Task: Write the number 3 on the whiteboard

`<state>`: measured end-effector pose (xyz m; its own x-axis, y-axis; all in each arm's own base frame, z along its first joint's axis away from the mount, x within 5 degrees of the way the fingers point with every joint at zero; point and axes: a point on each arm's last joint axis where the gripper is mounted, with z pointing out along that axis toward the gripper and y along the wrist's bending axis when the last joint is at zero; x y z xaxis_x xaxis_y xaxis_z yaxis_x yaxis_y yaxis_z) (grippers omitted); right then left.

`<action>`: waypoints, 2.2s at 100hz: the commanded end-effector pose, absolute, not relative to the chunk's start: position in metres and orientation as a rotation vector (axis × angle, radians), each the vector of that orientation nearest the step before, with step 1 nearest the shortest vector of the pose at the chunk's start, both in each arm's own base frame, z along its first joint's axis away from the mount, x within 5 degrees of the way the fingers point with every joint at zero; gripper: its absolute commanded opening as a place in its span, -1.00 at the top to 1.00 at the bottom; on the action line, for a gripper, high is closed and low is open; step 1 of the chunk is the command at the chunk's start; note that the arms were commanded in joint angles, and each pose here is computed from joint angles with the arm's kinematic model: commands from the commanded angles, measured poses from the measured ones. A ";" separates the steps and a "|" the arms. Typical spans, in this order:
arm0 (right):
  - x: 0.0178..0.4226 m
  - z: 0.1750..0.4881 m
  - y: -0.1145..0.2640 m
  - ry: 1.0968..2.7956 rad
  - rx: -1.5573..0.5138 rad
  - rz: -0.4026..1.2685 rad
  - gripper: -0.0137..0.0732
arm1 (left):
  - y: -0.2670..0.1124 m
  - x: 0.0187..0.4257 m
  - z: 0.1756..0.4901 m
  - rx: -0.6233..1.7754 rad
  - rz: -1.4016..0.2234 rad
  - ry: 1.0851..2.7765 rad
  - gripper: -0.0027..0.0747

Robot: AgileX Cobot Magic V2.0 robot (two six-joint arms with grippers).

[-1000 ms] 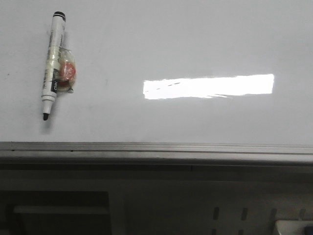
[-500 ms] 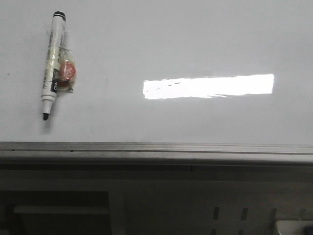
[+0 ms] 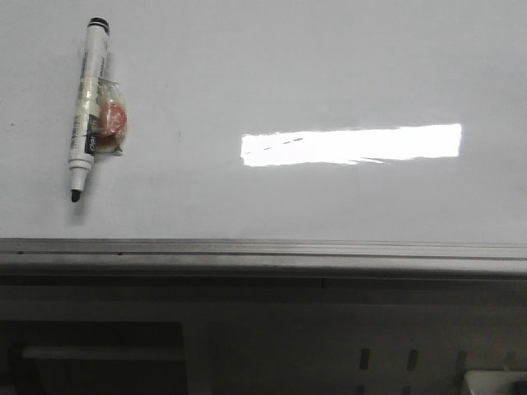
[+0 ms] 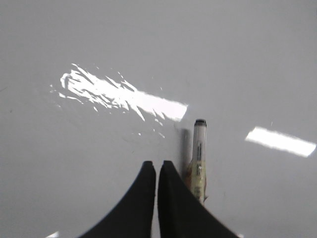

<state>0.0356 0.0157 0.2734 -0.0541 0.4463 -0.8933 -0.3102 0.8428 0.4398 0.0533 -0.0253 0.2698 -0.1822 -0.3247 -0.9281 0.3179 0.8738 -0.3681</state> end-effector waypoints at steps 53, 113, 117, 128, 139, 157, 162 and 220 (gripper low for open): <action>0.064 0.327 0.024 1.756 -0.157 0.342 -0.35 | -0.073 0.141 0.313 0.295 -0.709 2.168 -0.12; 0.066 0.329 0.024 1.734 -0.150 0.341 -0.35 | -0.113 0.178 0.304 0.371 -0.718 2.195 -0.07; 0.066 0.329 0.024 1.734 -0.150 0.341 -0.35 | -0.114 0.181 0.300 0.381 -0.700 2.210 -0.06; 0.067 0.330 0.024 1.719 -0.147 0.340 -0.35 | -0.116 0.188 0.290 0.399 -0.671 2.255 -0.06; 0.067 0.333 0.023 1.684 -0.138 0.339 -0.35 | -0.118 0.196 0.284 0.375 -0.653 2.262 -0.06; 0.067 0.334 0.023 1.675 -0.136 0.339 -0.35 | -0.120 0.204 0.277 0.362 -0.635 2.278 0.04; 0.067 0.334 0.023 1.675 -0.136 0.339 -0.35 | -0.120 0.205 0.274 0.365 -0.629 2.290 0.16; 0.086 0.411 0.076 1.722 -0.780 0.558 -0.35 | -0.140 0.156 0.338 1.068 -0.585 1.906 0.98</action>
